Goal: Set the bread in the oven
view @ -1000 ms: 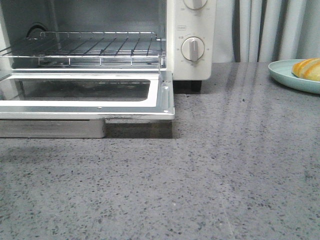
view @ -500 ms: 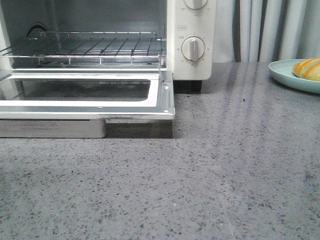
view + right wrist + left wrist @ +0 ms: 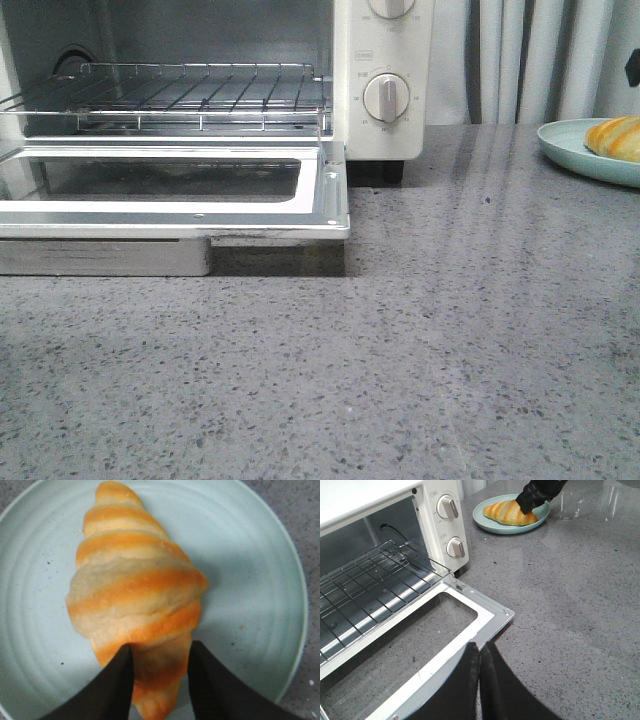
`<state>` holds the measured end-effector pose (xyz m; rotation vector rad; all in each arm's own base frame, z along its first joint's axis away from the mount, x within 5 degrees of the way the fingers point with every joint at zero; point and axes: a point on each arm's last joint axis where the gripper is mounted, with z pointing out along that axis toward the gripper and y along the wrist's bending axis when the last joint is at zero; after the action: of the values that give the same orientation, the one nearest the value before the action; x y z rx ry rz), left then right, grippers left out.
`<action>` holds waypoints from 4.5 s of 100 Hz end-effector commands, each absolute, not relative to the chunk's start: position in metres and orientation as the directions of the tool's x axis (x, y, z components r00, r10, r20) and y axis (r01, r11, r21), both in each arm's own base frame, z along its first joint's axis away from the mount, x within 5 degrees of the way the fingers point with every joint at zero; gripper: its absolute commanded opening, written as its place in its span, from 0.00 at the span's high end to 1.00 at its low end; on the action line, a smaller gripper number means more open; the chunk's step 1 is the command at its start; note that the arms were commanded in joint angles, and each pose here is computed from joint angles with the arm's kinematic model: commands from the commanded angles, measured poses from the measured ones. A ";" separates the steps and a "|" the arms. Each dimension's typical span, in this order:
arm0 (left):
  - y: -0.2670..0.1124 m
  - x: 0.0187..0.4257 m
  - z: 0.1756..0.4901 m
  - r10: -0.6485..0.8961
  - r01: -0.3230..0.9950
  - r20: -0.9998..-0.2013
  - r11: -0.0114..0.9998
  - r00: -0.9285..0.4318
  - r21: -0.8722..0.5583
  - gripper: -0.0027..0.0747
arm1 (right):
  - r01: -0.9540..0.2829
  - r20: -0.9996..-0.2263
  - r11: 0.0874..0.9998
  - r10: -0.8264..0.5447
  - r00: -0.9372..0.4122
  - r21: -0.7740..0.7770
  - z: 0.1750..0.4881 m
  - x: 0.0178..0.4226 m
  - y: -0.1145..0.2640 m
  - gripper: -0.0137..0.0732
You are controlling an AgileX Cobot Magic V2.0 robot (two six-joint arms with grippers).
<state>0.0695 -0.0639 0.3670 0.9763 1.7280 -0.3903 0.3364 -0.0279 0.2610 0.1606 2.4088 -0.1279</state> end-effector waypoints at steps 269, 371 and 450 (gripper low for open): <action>-0.058 0.039 0.388 0.299 0.737 -0.954 0.642 0.015 0.212 0.99 | -0.592 -0.883 0.782 -0.402 -0.240 -0.195 0.361 0.333 0.266 0.92; -0.041 0.034 0.392 0.242 0.576 -0.970 0.790 0.019 0.208 0.99 | -0.687 -0.913 0.707 -0.375 -0.162 -0.169 0.419 0.246 0.269 0.91; -0.022 0.019 0.307 0.135 0.432 -0.984 0.899 -0.115 0.073 0.99 | -0.539 -0.883 0.701 -0.343 0.321 -0.468 0.346 0.052 0.033 0.90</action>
<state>0.0162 -0.0200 0.2969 0.4955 1.7647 -0.2123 0.0656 0.0484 0.3427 -0.8697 1.4331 0.1798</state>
